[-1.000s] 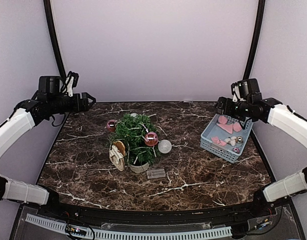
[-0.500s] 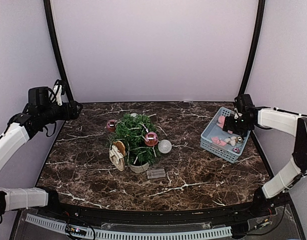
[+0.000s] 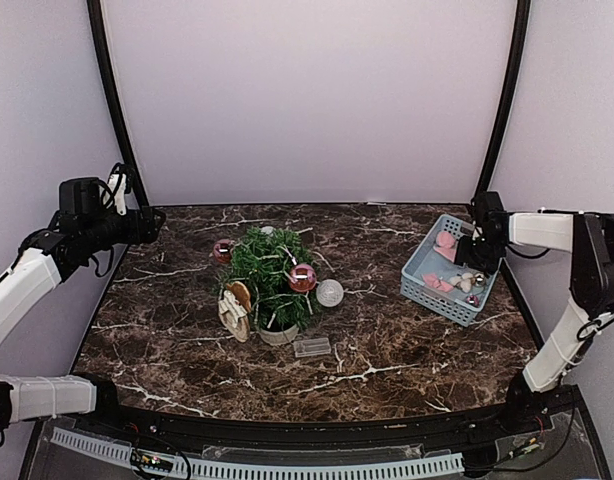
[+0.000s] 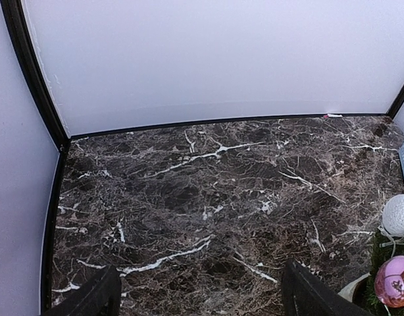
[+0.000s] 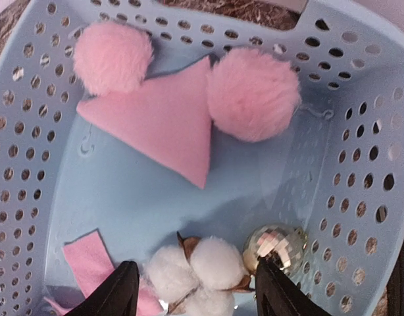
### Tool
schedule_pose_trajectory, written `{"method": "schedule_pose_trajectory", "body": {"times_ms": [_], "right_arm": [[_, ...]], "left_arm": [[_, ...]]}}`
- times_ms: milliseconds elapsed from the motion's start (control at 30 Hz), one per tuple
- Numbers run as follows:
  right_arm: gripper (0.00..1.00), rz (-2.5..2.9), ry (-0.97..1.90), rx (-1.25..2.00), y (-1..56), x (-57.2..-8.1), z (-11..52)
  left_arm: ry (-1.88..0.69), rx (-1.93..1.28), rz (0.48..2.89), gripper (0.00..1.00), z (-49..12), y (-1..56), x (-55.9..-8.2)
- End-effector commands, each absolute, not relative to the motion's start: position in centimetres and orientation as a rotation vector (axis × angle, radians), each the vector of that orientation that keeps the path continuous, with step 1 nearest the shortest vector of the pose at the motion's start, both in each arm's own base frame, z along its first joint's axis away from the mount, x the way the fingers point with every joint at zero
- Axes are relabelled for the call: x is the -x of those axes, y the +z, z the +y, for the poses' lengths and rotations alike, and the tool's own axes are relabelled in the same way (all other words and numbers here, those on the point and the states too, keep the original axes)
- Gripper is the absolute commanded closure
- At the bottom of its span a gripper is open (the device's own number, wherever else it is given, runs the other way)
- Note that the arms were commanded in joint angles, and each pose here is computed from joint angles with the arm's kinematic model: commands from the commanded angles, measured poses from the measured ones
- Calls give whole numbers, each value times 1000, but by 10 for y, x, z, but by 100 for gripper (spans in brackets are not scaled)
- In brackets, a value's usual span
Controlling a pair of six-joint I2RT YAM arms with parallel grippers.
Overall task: Decorate the small christmas tree
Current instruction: Adjust the ornament cotton in the bin.
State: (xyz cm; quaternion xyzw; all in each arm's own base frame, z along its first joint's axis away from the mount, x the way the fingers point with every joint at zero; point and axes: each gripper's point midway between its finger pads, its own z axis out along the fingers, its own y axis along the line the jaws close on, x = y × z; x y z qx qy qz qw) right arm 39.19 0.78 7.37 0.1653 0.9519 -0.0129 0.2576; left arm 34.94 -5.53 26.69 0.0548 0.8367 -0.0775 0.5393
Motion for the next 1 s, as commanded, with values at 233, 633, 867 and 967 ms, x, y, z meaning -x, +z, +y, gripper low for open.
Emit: {"method": "schedule_pose_trajectory", "body": {"times_ms": [233, 633, 867, 967], "right_arm": [[44, 2528, 20, -434, 106, -418, 3], [42, 2561, -1, -504, 80, -393, -1], [46, 2588, 132, -494, 59, -403, 17], [46, 2595, 180, -486, 52, -407, 28]], "left_arm": [[-169, -136, 1957, 14, -54, 271, -349], [-184, -142, 1963, 14, -56, 269, -349], [-174, -138, 1956, 14, -54, 271, -347], [-174, -140, 1958, 14, -54, 270, -348]]}}
